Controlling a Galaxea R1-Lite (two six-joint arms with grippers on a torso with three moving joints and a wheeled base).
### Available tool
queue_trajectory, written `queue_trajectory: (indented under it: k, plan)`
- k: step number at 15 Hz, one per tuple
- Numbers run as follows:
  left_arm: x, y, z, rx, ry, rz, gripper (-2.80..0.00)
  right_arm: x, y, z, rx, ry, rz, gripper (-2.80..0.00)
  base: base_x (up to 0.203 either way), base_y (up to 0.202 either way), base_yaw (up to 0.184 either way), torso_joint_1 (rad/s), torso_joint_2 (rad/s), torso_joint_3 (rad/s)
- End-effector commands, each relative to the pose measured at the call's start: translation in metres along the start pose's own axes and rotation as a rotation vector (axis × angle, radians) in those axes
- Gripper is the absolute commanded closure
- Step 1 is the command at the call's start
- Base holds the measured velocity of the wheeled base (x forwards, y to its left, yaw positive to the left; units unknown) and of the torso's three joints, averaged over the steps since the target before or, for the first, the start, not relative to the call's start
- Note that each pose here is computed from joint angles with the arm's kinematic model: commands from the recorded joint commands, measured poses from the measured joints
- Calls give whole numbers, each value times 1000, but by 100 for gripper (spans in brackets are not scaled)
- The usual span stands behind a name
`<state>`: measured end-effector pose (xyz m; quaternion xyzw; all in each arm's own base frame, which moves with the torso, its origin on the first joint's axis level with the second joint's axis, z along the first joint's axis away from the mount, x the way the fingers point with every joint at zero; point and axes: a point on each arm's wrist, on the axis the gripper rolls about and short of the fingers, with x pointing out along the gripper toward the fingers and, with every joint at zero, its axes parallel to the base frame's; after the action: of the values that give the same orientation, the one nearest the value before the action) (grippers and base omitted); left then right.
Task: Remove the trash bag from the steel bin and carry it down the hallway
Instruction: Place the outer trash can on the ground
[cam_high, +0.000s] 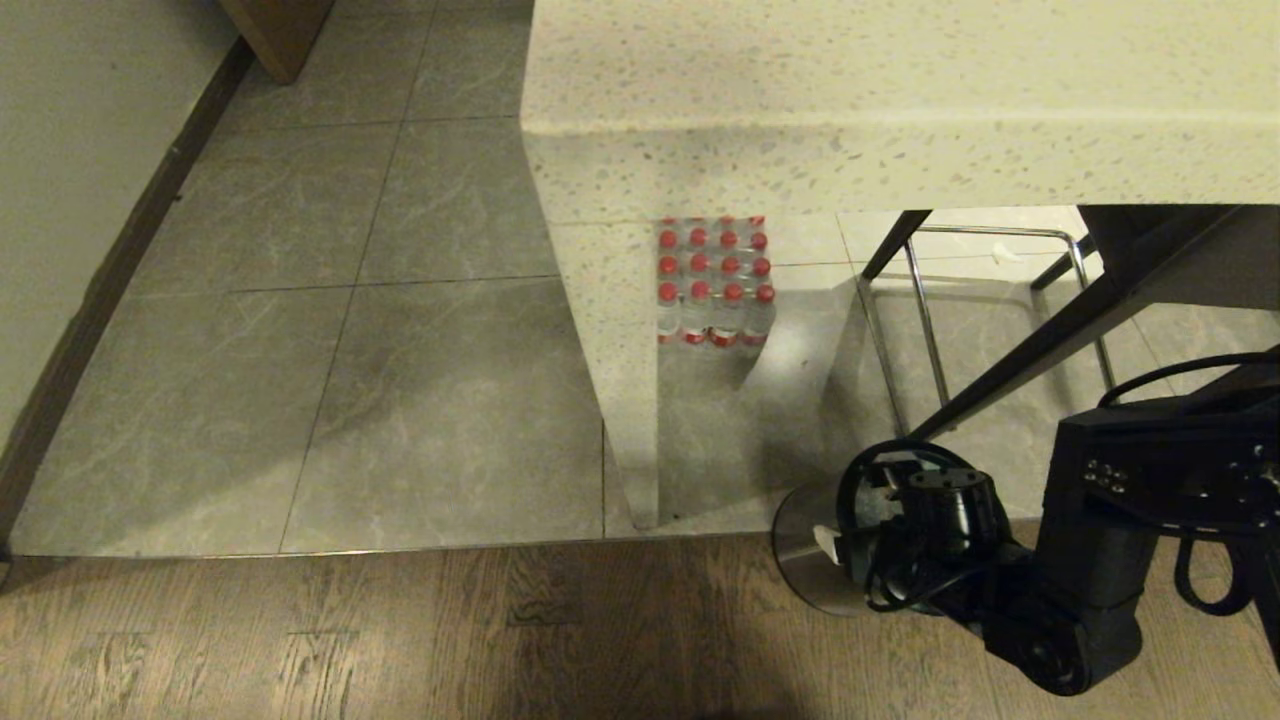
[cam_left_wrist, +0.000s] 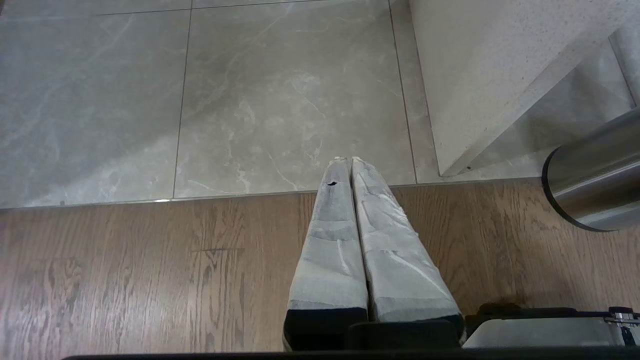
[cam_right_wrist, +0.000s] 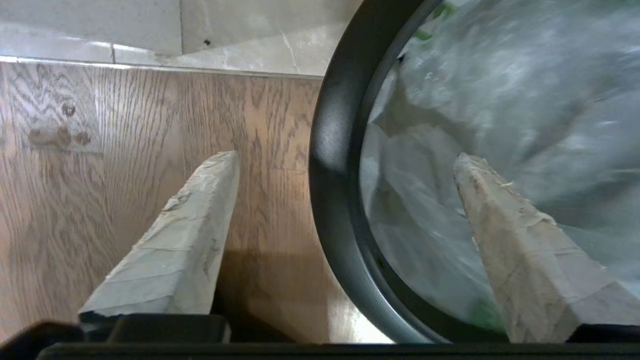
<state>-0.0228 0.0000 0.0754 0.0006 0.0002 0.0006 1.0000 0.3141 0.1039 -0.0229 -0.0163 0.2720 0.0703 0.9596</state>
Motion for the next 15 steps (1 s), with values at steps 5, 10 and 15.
queue_trajectory:
  k: [5,10,15]
  plan:
    - [0,0,0,0,1,0,0,30,8,-13,22,-18,12,-280,0,0,0,0,0,0]
    - [0,0,0,0,0,0,0,32,8,-11,12,-32,-10,0,0,0,0,0,0,0]
    - [0,0,0,0,1,0,0,29,8,-8,14,-43,-21,0,0,0,0,0,0,0]
